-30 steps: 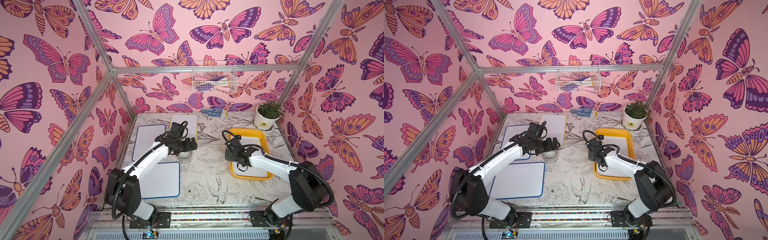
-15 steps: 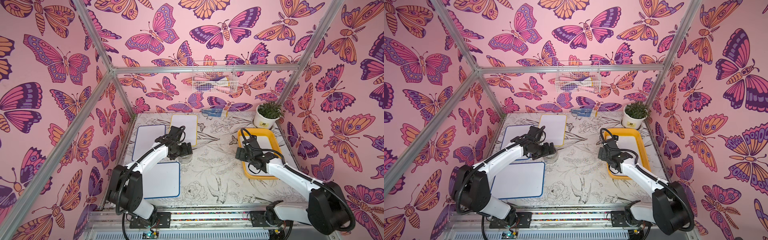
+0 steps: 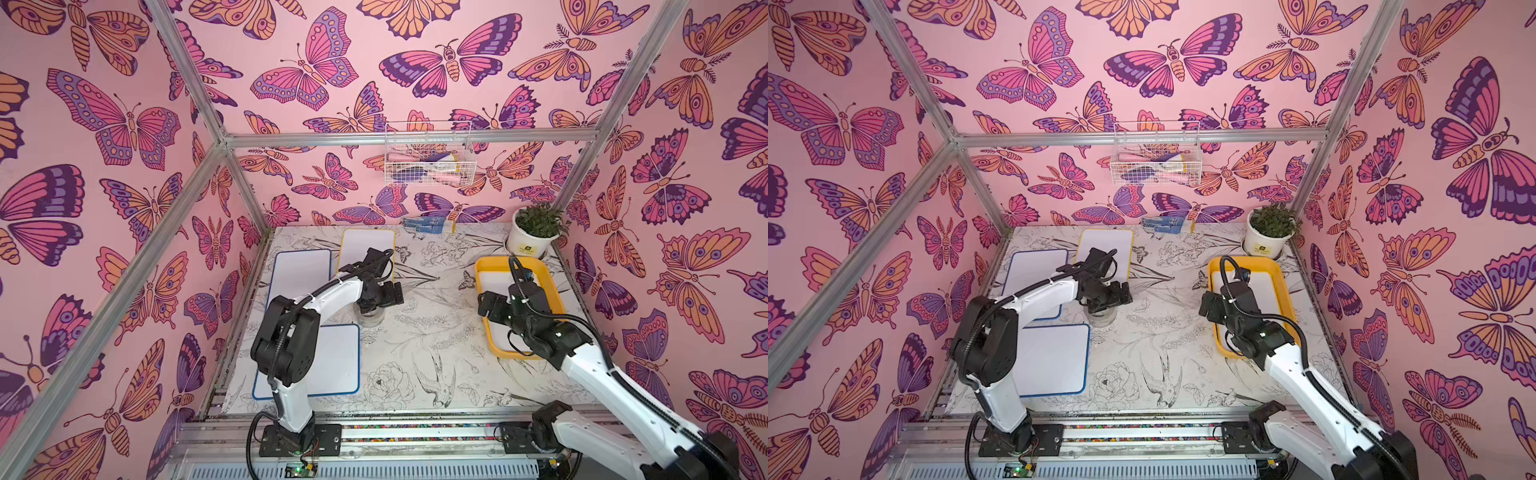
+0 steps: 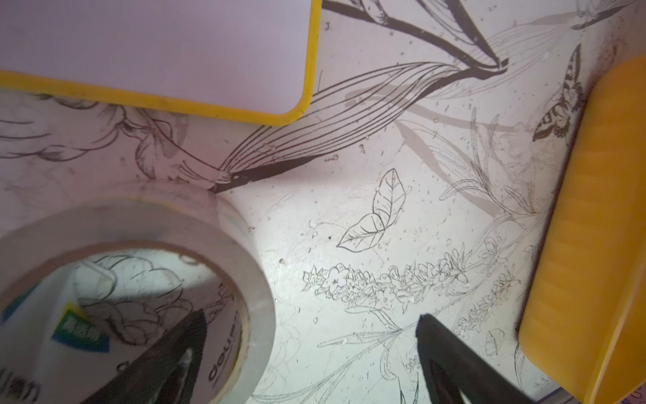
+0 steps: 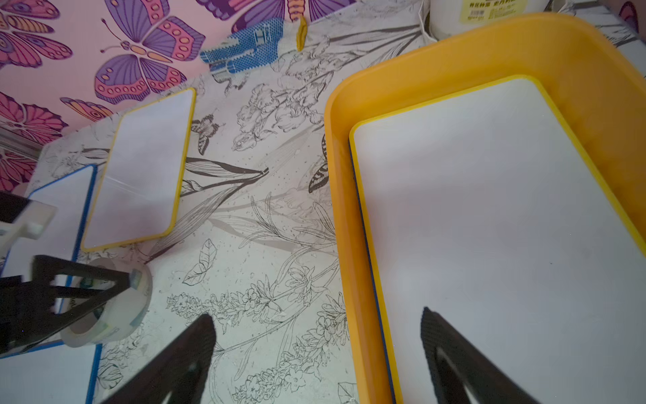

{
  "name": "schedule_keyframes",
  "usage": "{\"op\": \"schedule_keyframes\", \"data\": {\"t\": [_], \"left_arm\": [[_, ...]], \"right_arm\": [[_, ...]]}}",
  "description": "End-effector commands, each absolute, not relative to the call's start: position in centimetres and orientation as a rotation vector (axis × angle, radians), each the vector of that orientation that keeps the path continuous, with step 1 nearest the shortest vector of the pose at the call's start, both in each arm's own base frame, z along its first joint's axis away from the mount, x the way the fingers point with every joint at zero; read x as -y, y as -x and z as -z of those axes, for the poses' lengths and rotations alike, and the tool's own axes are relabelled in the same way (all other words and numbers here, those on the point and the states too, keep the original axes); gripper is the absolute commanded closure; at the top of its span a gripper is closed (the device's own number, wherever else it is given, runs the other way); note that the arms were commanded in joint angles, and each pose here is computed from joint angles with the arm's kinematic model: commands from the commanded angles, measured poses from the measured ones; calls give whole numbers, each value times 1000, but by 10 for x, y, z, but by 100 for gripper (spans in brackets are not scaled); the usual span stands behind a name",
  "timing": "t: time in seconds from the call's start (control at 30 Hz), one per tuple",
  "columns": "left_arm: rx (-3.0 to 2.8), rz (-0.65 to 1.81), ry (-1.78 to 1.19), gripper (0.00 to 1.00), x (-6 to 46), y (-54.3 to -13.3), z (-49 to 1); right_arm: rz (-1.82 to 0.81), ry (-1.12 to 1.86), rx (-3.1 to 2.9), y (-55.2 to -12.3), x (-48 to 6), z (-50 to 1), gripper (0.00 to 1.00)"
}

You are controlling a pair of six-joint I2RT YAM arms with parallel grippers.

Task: Put the whiteboard into the storage box
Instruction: Move the distractor to the center of the board.

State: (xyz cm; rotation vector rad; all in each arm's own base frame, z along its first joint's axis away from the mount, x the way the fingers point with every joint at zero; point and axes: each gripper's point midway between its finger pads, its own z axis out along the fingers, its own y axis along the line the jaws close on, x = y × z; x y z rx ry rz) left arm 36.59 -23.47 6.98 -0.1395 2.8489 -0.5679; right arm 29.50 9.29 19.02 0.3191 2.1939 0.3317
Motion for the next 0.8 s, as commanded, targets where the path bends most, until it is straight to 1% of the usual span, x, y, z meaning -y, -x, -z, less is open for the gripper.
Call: {"op": "schedule_keyframes", "data": {"t": [0.0,0.13,0.3,0.4,0.47,0.6,0.77], "left_arm": [[-2840,643,117,5,261,-373,-69],[-2804,762,60,5,306,-382,-77],[-2740,926,-92,5,383,-391,-93],[-2695,991,-138,5,406,-402,-106],[-2667,1016,-156,4,404,-407,-117],[-2598,1057,-174,3,378,-410,-144],[-2567,1048,-128,2,330,-393,-156]], "right_arm": [[-302,-338,-2176,-283,-82,-198,6],[-268,-352,-2150,-274,-71,-210,6],[-223,-372,-2135,-267,-60,-214,6],[-211,-358,-2142,-265,-59,-214,6],[-207,-345,-2153,-265,-59,-214,6],[-264,-276,-2187,-269,-76,-211,6],[-287,-156,-2235,-278,-121,-202,7]]}}
